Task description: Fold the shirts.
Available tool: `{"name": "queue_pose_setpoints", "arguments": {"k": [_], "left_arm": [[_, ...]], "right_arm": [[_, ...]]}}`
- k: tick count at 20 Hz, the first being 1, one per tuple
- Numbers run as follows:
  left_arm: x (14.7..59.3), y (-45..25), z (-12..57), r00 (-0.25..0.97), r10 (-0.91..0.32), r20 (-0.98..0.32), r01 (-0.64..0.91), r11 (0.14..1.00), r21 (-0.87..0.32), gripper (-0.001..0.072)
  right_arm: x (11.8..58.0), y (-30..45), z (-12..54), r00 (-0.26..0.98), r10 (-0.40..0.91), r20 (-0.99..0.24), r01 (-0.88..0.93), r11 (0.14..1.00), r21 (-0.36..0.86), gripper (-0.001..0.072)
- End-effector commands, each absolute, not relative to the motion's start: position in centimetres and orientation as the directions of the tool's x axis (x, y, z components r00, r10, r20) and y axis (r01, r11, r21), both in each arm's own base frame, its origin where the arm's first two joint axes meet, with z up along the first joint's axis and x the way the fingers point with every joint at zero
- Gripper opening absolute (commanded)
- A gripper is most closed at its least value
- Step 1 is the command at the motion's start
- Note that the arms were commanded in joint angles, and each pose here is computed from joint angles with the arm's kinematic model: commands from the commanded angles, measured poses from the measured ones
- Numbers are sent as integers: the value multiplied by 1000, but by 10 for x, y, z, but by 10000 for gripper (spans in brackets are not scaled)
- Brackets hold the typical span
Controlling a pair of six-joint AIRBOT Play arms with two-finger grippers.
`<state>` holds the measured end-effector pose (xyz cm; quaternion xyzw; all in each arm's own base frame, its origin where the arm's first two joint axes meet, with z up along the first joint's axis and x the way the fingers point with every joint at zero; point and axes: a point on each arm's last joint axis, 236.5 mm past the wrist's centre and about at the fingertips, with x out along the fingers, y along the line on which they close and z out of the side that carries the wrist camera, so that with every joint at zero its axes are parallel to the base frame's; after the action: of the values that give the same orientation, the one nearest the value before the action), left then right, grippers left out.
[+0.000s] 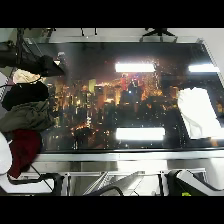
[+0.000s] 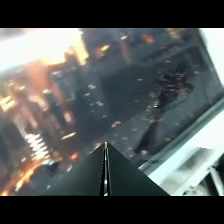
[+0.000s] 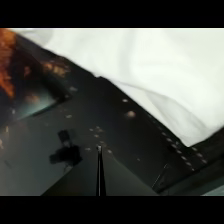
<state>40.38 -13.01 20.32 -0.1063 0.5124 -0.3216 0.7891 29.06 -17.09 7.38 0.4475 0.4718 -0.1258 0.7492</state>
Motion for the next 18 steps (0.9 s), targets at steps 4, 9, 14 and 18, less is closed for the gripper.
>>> {"name": "queue_pose_setpoints", "arguments": {"k": [4, 9, 14, 18], "left_arm": [[296, -94, 116, 215, -542, -812, 188, 839, -510, 17], [198, -90, 44, 153, -548, -822, 25, 834, -552, 17], [176, -92, 26, 192, -535, -823, 11, 839, -544, 18], [173, -93, 32, 233, -525, -819, 26, 845, -534, 18]], "right_arm": [[302, -29, 114, 575, 356, -736, 232, 792, 564, 19], [280, 34, 88, 569, 403, -717, 84, 839, 538, 19], [274, 45, 81, 522, 441, -730, 73, 830, 553, 19], [275, 45, 81, 522, 441, -730, 73, 830, 553, 19]]}}
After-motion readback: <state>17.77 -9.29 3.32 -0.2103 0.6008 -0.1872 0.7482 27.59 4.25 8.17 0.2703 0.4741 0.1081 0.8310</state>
